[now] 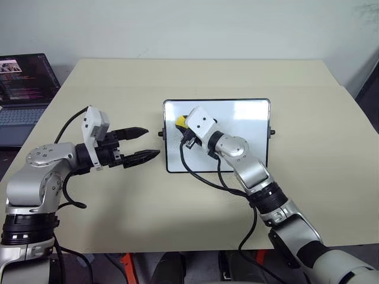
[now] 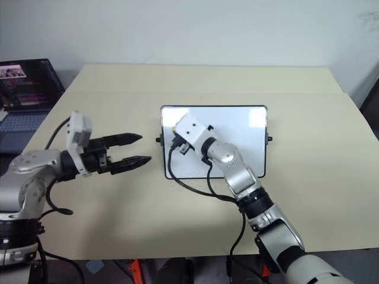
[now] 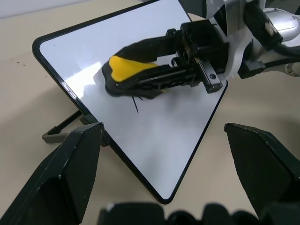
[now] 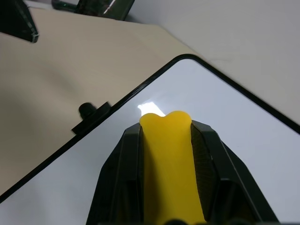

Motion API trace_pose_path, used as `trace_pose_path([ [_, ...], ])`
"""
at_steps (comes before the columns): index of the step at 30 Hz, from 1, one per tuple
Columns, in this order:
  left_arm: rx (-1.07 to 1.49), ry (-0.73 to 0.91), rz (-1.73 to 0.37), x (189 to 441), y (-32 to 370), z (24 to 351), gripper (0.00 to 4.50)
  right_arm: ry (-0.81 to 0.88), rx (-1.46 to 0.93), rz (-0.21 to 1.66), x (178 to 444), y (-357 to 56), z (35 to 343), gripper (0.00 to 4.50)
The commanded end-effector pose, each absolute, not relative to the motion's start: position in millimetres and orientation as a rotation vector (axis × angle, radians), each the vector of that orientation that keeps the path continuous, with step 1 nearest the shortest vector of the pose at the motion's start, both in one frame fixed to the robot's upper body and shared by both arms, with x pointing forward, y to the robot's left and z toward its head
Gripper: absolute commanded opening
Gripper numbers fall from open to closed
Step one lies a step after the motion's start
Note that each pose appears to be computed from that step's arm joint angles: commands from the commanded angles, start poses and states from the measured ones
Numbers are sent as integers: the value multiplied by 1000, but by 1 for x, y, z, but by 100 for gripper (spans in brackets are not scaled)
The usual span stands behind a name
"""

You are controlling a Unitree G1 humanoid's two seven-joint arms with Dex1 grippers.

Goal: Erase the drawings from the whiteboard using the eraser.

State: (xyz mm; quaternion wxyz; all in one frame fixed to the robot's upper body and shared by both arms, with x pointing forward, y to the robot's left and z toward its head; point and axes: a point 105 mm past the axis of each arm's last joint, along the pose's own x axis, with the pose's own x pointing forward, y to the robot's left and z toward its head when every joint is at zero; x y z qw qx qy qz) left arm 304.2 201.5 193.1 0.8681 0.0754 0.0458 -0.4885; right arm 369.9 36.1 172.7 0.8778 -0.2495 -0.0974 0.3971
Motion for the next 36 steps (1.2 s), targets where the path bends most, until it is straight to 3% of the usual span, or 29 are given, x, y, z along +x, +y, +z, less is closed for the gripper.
trace_pose_path([
  [1, 191, 54, -1021, 303, 202, 203, 450, -158, -560, 879, 363, 37, 152, 110],
  [6, 184, 55, -1021, 303, 201, 203, 450, -118, -634, 943, 356, 35, 129, 110],
  [11, 180, 61, -1024, 303, 201, 202, 450, -120, -630, 961, 352, 33, 127, 110],
  [16, 182, 64, -1024, 303, 202, 202, 450, -152, -598, 932, 350, 19, 144, 110],
  [28, 178, 61, -1037, 308, 199, 202, 450, -275, -490, 792, 351, -8, 227, 110],
  [36, 178, 60, -1050, 310, 196, 202, 450, -286, -517, 713, 378, -2, 228, 110],
])
